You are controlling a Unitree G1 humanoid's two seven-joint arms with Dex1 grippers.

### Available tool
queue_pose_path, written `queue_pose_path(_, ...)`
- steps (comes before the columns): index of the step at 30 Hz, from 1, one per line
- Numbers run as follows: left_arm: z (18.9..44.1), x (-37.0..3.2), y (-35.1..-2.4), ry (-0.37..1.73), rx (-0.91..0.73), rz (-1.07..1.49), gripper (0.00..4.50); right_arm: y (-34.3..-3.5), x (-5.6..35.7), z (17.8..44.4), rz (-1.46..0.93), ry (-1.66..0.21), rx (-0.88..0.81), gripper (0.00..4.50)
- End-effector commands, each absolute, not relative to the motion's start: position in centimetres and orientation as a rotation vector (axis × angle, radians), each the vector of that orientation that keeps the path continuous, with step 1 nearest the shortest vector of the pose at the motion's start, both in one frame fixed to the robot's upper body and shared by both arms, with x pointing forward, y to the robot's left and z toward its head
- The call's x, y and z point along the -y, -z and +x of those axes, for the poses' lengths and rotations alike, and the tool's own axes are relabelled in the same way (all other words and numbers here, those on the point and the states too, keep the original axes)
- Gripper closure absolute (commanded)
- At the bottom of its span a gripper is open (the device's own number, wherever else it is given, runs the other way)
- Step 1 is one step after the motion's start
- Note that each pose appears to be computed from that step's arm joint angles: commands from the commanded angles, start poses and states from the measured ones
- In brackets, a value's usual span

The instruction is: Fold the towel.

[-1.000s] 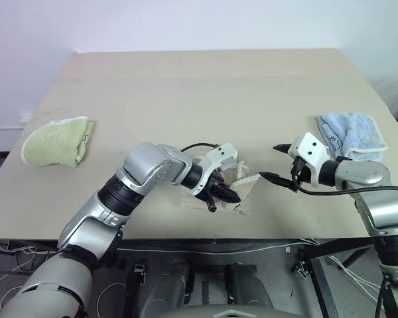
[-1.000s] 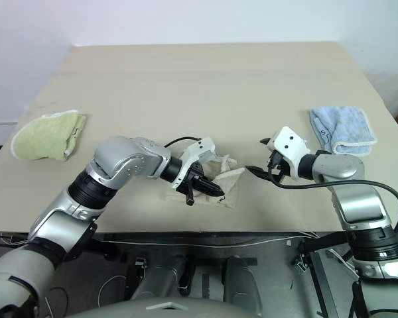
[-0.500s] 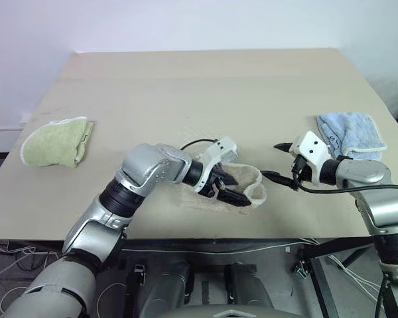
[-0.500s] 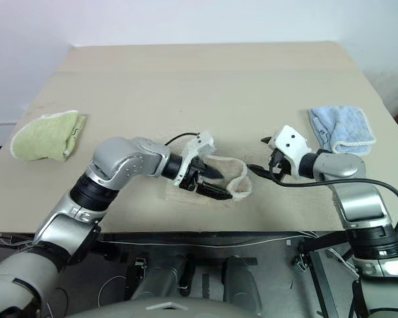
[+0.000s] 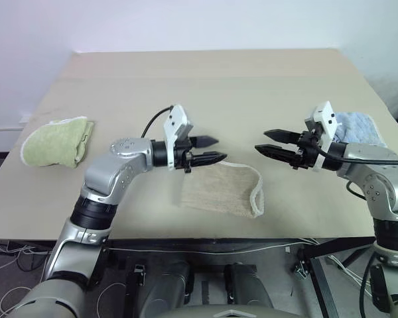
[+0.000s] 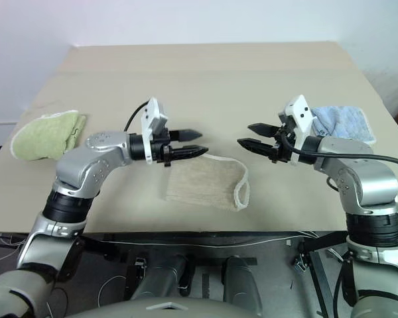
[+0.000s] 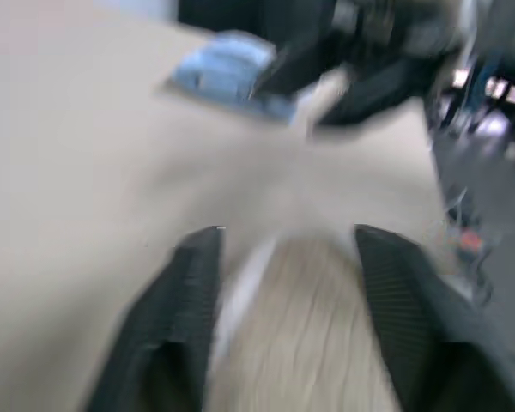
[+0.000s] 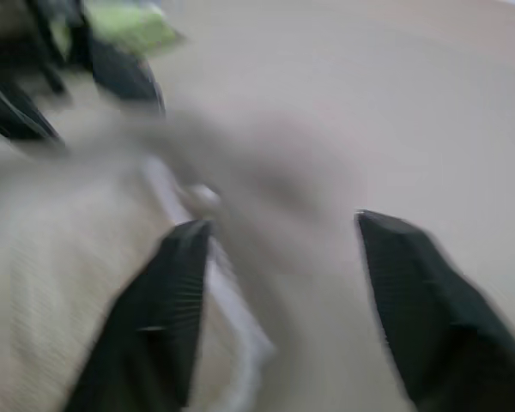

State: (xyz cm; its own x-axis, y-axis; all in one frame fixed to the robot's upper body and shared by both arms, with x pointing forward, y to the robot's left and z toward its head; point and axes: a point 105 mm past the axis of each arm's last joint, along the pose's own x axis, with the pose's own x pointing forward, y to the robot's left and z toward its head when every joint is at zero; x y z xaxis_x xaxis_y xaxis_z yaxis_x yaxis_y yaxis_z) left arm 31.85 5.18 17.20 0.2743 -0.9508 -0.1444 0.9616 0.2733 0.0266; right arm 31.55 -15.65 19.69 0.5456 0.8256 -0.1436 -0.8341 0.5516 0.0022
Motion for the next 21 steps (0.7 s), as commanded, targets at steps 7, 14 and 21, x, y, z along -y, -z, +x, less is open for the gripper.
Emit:
queue_pose_path(7, 29.6, -3.8, -17.0, 1.414, 0.049, 0.204, 4.49, -19.7, 12.0, 29.0, 0.267, -1.129, -0.099, 4.47)
queue_pose_path(14, 31.2, -4.5, -11.8, 1.364, -0.055, 0.184, 4.49, -14.5, 11.0, 30.6, 0.235, -1.037, -0.222, 4.47)
queue_pose_path(21, 31.8, -5.4, -6.8, 1.323, -0.154, 0.269, 4.49, -6.7, 9.7, 30.2, 0.063, -1.033, -0.425, 4.47)
